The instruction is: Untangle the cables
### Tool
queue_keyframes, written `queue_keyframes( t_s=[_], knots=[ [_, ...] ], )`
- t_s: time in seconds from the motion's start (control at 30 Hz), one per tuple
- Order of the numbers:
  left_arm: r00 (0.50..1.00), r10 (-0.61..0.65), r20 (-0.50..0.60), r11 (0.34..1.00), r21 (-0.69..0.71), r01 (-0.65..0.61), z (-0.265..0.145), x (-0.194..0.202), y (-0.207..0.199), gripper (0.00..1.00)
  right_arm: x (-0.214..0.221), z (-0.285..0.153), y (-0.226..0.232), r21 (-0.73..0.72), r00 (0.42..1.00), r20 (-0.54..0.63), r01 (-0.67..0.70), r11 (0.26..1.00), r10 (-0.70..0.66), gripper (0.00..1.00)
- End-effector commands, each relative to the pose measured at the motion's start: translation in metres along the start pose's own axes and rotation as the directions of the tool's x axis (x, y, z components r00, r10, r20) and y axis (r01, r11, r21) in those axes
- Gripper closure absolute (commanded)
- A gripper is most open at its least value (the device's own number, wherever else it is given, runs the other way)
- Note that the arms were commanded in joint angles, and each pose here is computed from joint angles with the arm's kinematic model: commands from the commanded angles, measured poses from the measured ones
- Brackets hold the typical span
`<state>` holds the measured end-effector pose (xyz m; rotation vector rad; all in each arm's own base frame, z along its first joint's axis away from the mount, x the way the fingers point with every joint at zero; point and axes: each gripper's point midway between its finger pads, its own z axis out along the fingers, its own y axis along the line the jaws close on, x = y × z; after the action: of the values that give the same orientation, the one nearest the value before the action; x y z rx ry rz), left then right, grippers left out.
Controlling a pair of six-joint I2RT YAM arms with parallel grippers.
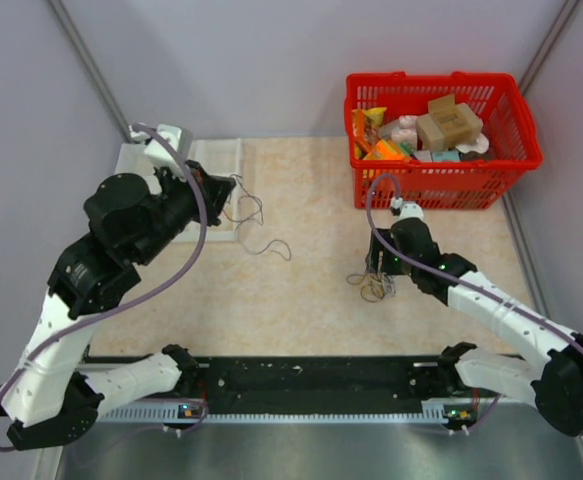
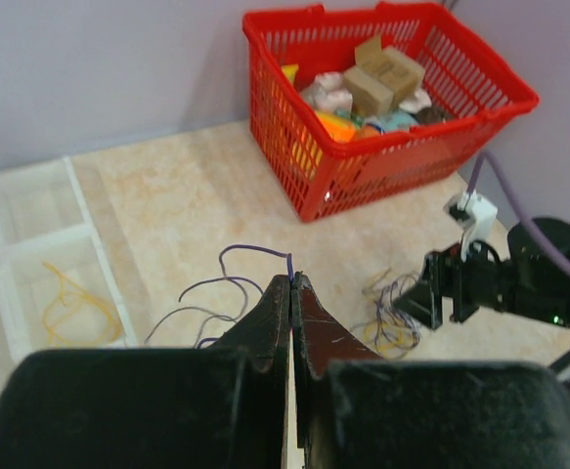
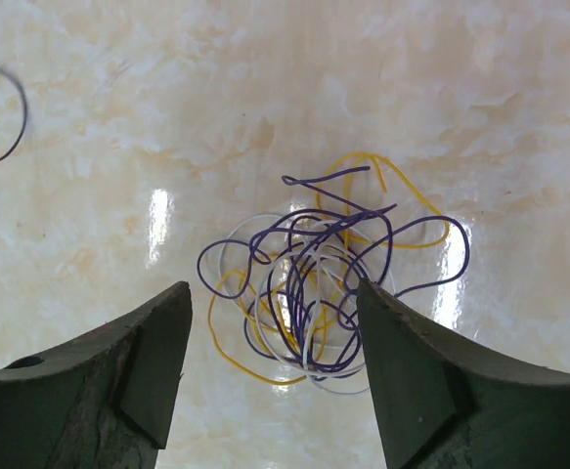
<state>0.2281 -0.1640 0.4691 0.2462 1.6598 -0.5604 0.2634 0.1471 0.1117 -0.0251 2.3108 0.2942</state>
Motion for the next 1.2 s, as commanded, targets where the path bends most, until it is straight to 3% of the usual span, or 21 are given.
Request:
queue_keyframes(
  t_s=[0.0, 0.2, 0.33, 0.43, 0.53, 0.67, 0.73, 0.87, 1.03, 1.17],
  knots=[
    [0.994, -0.060, -0.092, 0.993, 0.096, 0.069, 0.015, 0.032, -0.020, 1.00, -0.024, -0.015, 0.001, 0.007, 0.999, 0.031, 0.023, 1.000, -0.024, 0.30],
    [0.951, -0.081, -0.298, 0.980, 0.148, 0.130, 0.047, 0.111, -0.034, 1.00, -0.044, -0.037, 0.017, -0.079, 0.996, 0.081, 0.045, 0.996, -0.038, 0.27],
    [0.887, -0.049, -0.458, 0.987, 0.116, 0.114, 0.068, 0.183, -0.024, 1.00, -0.053, -0.055, 0.038, -0.182, 0.993, 0.112, 0.068, 0.981, -0.048, 0.28],
    [0.812, -0.024, -0.583, 0.998, 0.032, 0.052, 0.072, 0.237, -0.002, 1.00, -0.051, -0.057, 0.045, -0.208, 0.993, 0.110, 0.072, 0.975, -0.049, 0.29],
    [0.733, -0.090, -0.674, 0.982, -0.183, -0.048, 0.058, 0.276, 0.039, 1.00, -0.043, -0.052, 0.049, -0.235, 0.995, 0.087, 0.061, 0.970, -0.041, 0.30],
    [0.733, -0.190, -0.653, 0.937, -0.343, -0.063, 0.041, 0.308, 0.070, 1.00, -0.036, -0.045, 0.055, -0.260, 0.997, 0.066, 0.046, 0.964, -0.030, 0.32],
    [0.771, -0.236, -0.592, 0.935, -0.356, 0.013, 0.047, 0.313, 0.070, 1.00, -0.038, -0.043, 0.059, -0.272, 0.997, 0.072, 0.045, 0.961, -0.027, 0.32],
    [0.800, -0.295, -0.523, 0.932, -0.341, 0.120, 0.061, 0.314, 0.062, 0.96, -0.041, -0.044, 0.069, -0.309, 0.997, 0.070, 0.054, 0.949, -0.034, 0.32],
    [0.819, -0.300, -0.489, 0.922, -0.367, 0.118, 0.073, 0.312, 0.069, 0.76, -0.041, -0.047, 0.069, -0.313, 0.996, 0.080, 0.068, 0.947, -0.045, 0.32],
    [0.800, -0.296, -0.522, 0.930, -0.350, 0.115, 0.070, 0.311, 0.067, 0.52, -0.034, -0.049, 0.065, -0.311, 0.996, 0.078, 0.058, 0.948, -0.036, 0.32]
  ],
)
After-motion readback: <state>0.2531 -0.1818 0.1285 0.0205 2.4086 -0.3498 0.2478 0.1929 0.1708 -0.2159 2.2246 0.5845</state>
